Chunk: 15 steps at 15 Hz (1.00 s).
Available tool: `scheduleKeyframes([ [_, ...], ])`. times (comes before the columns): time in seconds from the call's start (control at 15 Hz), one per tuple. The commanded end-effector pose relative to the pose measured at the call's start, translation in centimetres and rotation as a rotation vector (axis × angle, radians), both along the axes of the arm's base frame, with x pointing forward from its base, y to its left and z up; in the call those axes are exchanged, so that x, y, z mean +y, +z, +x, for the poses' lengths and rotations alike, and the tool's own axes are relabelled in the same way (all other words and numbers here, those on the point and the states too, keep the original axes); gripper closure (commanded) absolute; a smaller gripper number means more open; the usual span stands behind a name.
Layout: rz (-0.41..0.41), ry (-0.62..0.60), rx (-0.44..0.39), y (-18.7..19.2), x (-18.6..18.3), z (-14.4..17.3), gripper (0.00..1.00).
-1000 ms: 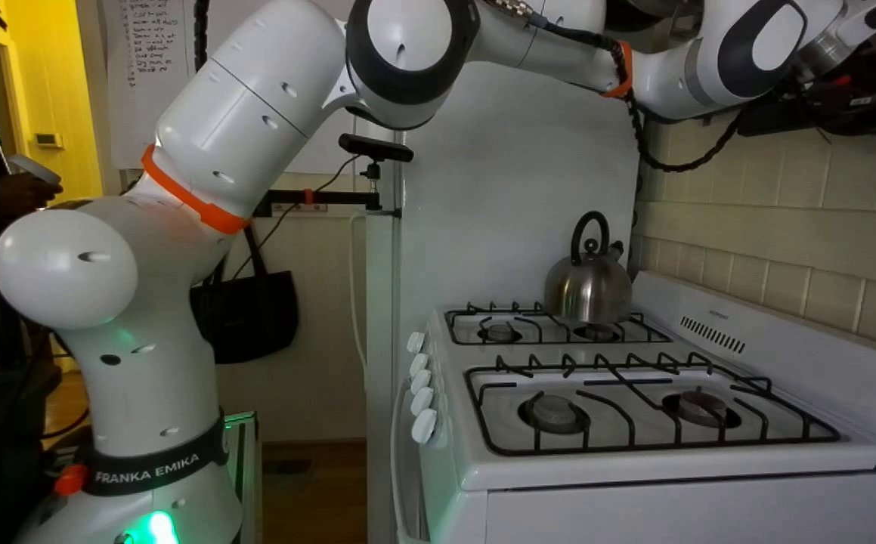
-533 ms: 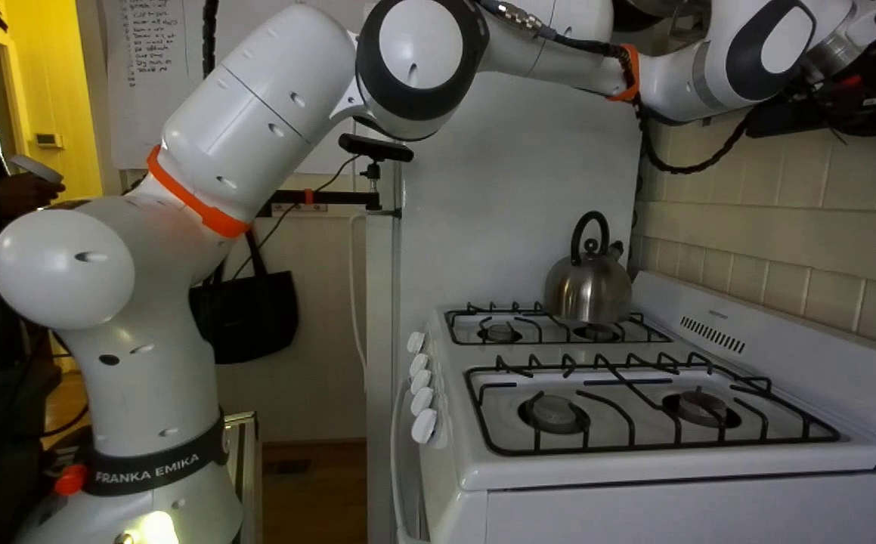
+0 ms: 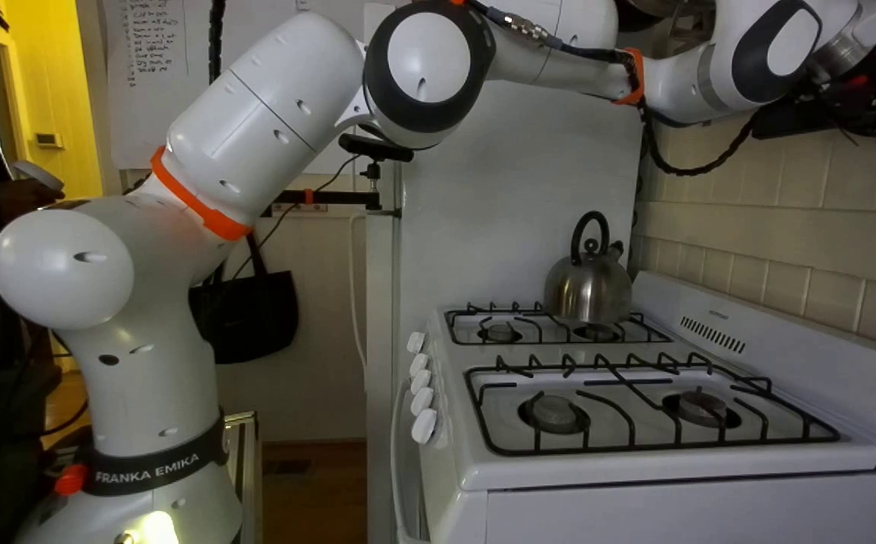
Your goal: Push the switch above the stove downwards.
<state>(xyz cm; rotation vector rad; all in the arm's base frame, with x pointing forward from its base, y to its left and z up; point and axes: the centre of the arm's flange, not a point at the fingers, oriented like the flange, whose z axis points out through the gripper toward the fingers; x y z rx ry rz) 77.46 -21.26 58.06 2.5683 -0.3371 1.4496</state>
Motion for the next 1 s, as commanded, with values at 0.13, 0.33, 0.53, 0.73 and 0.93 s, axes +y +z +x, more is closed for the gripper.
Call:
scheduleKeyframes([
  [0.13, -0.034, 0.003, 0.061, -0.1, -1.6, 1.7, 1.0],
  [0.33, -0.04, 0.012, 0.108, -0.5, -1.9, 1.6, 1.0],
  [0.53, -0.041, 0.024, 0.14, -0.8, -1.9, 1.6, 1.0],
  [0.73, -0.043, 0.023, 0.115, -0.3, -1.7, 1.8, 1.0],
  [0.93, -0.049, 0.021, 0.066, 0.6, -1.7, 1.7, 1.0],
])
